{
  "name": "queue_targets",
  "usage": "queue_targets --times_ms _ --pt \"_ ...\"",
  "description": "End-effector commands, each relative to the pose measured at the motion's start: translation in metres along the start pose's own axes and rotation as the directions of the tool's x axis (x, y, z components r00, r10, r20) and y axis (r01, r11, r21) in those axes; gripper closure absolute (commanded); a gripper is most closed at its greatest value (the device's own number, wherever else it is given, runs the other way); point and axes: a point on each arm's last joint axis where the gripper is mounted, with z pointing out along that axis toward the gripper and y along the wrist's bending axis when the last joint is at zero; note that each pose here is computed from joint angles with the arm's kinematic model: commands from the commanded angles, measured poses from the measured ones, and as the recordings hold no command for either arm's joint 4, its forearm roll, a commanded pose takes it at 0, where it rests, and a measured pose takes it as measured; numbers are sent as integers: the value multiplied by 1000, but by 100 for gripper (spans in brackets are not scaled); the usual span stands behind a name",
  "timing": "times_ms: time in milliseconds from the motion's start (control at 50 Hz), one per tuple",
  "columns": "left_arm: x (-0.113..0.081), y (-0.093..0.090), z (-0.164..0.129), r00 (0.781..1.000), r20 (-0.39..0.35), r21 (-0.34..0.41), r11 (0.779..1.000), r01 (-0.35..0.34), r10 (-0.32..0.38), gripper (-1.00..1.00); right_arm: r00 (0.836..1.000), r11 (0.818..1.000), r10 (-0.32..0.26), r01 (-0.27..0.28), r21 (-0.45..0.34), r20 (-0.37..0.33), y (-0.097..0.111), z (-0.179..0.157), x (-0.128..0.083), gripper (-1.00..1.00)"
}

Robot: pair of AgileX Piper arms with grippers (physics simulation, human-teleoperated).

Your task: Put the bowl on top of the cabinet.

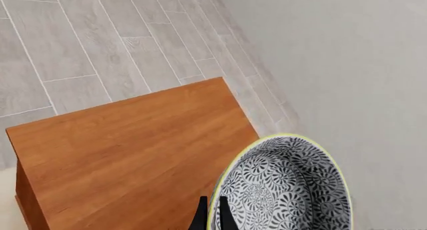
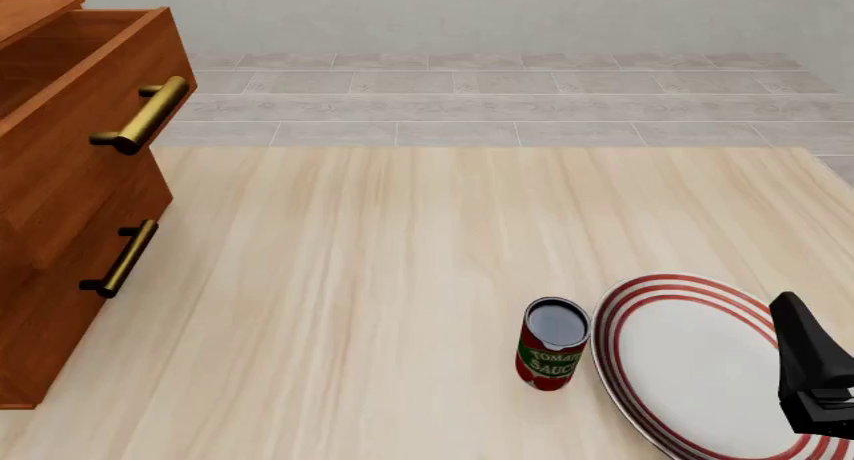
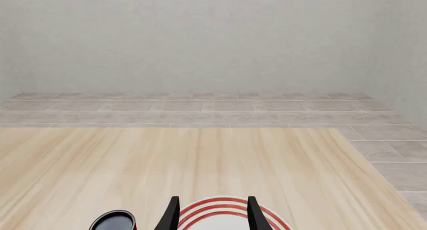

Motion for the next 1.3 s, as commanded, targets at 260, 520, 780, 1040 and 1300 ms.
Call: queue_targets --times_ms 260,520,780,1040,1300 --pt "10 1 11 999 -21 10 999 -44 44 100 1000 1000 0 0 0 0 0 0 0 -100" --pt "14 7 17 998 -25 -2 998 -60 60 100 1000 1000 0 0 0 0 0 0 0 -100" --pt "14 9 20 997 -23 -7 998 -70 70 100 1000 1000 0 0 0 0 0 0 0 -100" --pt "11 12 21 997 -8 -13 997 -80 80 100 1000 1000 0 0 0 1 0 0 0 -100" --pt "12 13 26 996 -5 -13 996 -92 92 100 1000 1000 0 0 0 0 0 0 0 -100"
